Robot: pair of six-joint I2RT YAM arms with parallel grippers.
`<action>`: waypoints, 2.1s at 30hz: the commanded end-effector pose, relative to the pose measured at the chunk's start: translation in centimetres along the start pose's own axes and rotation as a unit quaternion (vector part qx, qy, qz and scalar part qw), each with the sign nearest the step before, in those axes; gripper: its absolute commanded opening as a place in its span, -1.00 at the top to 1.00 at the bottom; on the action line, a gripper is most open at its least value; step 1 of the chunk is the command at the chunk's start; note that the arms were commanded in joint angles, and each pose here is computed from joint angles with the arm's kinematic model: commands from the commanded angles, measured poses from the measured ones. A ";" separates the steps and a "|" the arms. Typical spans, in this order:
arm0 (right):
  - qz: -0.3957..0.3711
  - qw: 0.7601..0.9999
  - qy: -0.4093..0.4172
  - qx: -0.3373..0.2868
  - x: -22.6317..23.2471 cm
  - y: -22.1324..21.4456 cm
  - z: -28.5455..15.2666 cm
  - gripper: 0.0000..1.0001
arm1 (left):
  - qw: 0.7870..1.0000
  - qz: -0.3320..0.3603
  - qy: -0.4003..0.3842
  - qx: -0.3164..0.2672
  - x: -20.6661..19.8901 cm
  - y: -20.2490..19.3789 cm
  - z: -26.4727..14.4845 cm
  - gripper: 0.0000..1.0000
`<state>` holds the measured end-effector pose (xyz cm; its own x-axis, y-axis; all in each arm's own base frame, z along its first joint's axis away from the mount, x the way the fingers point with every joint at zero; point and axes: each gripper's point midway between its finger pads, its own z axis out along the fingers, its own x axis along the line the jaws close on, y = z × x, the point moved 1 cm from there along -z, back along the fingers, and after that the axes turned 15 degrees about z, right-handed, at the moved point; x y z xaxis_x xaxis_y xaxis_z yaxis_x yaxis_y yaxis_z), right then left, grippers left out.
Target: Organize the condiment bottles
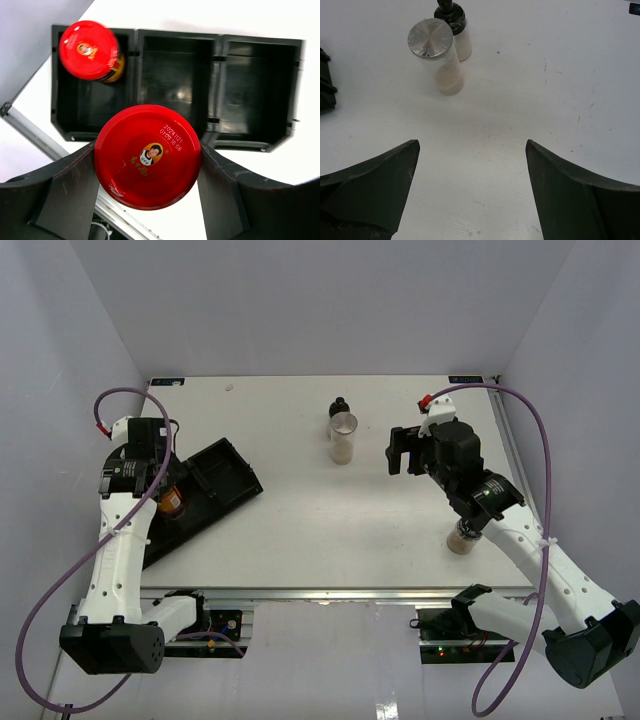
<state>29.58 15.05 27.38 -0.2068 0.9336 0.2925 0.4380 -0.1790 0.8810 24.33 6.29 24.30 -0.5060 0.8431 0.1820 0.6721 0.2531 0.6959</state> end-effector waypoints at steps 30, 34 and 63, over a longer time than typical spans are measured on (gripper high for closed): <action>-0.006 1.000 0.003 0.004 -0.4 -1.2 0.2 -0.86 | 0.985 -0.159 0.056 -0.039 4.7 -2.1 4.9 1.00; 0.000 1.000 0.012 0.002 0.0 -0.9 0.3 -0.86 | 0.986 -0.155 0.055 -0.033 4.8 -2.6 4.8 1.00; 0.005 1.000 0.019 0.009 0.6 -0.5 0.2 -0.85 | 0.987 -0.144 0.064 -0.023 5.3 -3.9 4.0 1.00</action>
<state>28.94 15.45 24.82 -0.2173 0.9290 0.2995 0.4958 -0.1592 0.8537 22.18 12.48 20.34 -0.7540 0.6552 0.0476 0.4262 0.4329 0.7943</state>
